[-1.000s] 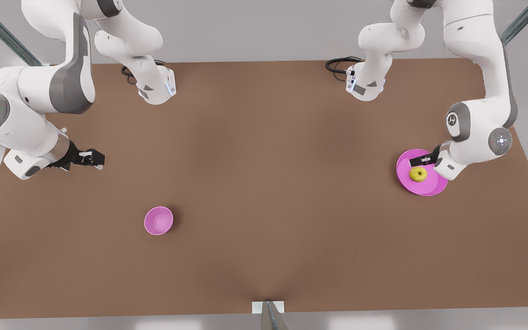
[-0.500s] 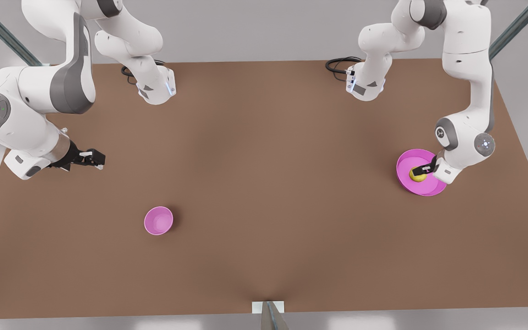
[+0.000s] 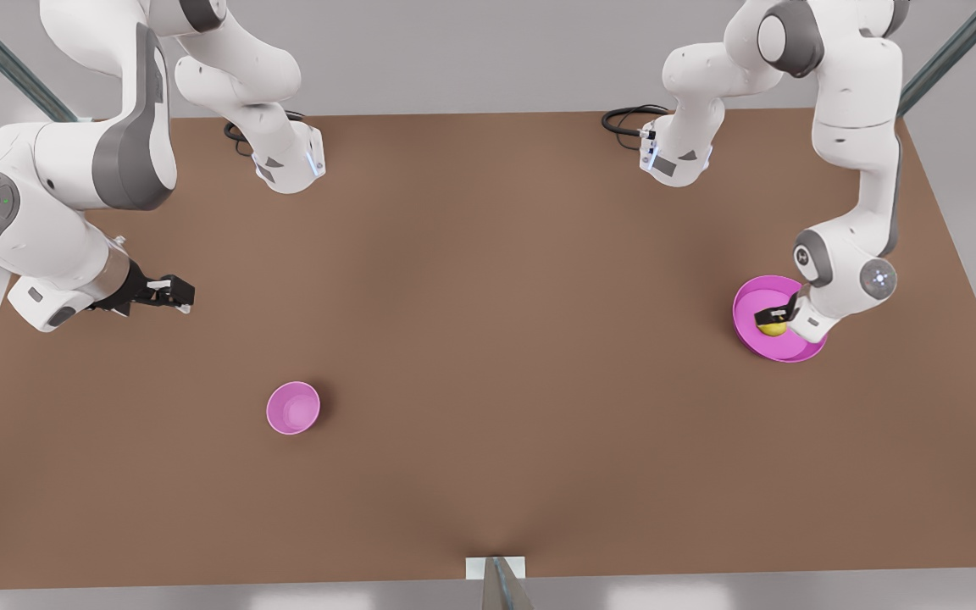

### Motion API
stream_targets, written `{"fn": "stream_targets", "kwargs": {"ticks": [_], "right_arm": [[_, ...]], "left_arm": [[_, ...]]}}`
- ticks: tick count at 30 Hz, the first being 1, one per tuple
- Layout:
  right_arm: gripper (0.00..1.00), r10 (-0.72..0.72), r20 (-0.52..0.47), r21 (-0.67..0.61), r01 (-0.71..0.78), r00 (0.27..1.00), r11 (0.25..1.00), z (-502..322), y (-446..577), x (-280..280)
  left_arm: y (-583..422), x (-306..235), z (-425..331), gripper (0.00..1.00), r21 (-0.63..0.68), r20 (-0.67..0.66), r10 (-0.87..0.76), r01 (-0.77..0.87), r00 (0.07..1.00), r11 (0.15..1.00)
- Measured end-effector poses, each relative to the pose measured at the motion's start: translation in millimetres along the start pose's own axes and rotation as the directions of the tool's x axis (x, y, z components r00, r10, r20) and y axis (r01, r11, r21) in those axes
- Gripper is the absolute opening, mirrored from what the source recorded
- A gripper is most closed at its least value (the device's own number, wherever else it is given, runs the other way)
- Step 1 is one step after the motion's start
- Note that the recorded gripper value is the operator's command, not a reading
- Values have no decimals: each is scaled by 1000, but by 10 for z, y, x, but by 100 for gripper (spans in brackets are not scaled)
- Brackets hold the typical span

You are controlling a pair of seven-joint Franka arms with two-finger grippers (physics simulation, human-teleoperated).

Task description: Use the left arm to pick up the apple from the plate, transfer it to the gripper of the right arm, and then use the right arm to place it into the bowl

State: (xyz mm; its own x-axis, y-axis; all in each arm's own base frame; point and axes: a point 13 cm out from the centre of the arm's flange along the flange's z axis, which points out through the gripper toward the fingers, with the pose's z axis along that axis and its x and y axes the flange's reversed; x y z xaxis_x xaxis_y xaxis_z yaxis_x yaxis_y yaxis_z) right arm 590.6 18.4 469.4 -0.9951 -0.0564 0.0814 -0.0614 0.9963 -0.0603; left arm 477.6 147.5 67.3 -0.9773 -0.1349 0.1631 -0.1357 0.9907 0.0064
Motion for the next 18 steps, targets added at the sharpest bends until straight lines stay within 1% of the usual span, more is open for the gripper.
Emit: {"fn": "stream_targets", "kwargs": {"ticks": [6,12,14,15,18], "right_arm": [[100,2,0,0,-2,1000,1000,0,-16,0],[100,2,0,0,-2,1000,1000,0,-15,0],[100,2,0,0,-2,1000,1000,0,-16,0],[100,2,0,0,-2,1000,1000,2,-15,-1],[100,0,-1,0,0,1000,1000,7,-4,-4]], "left_arm": [[10,42,200,100,-6,-26,19,-19,999,1000],[21,22,296,99,-13,-22,34,-34,999,999],[24,13,302,90,-14,-19,37,-37,999,999],[26,8,302,87,-14,-17,37,-38,999,999],[23,-7,291,87,-10,-9,34,-34,999,999]]}}
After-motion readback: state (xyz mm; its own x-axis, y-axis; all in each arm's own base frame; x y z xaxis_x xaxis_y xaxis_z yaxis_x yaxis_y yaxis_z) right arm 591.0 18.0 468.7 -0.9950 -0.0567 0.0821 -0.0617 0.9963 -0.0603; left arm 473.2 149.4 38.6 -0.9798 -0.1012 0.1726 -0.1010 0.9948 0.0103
